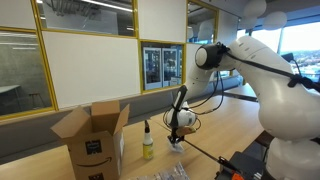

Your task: Place the three plastics inside the brown box, place the spray bottle in the box

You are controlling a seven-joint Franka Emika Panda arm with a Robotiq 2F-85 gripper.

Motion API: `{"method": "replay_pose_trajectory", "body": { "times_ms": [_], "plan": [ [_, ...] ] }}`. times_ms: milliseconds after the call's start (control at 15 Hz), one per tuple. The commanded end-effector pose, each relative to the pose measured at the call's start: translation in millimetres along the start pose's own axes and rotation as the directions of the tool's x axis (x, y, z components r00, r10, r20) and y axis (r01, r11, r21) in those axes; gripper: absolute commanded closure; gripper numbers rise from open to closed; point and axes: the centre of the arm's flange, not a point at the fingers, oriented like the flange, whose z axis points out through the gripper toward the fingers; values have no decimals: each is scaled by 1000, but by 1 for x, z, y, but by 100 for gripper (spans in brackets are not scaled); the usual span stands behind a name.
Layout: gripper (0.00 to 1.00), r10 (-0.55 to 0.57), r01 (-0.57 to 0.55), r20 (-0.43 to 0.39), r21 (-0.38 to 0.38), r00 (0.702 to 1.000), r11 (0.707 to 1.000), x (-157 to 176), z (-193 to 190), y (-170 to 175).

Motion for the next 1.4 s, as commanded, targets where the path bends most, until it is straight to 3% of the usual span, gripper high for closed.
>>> {"method": "replay_pose_trajectory", "body": {
  "times_ms": [0,133,467,867,1333],
  "plan": [
    [90,-34,34,-17,-38,999,999,13,-29,-8],
    [85,-56,54,-42,-58,998,997,22,-49,-16],
    [85,-157,144,-132,-107,979,984,59,-113,-60],
    [85,-303,265,-223,-188,926,946,107,-200,-128],
    [86,-438,357,-286,-294,852,887,141,-272,-196]
  ]
}}
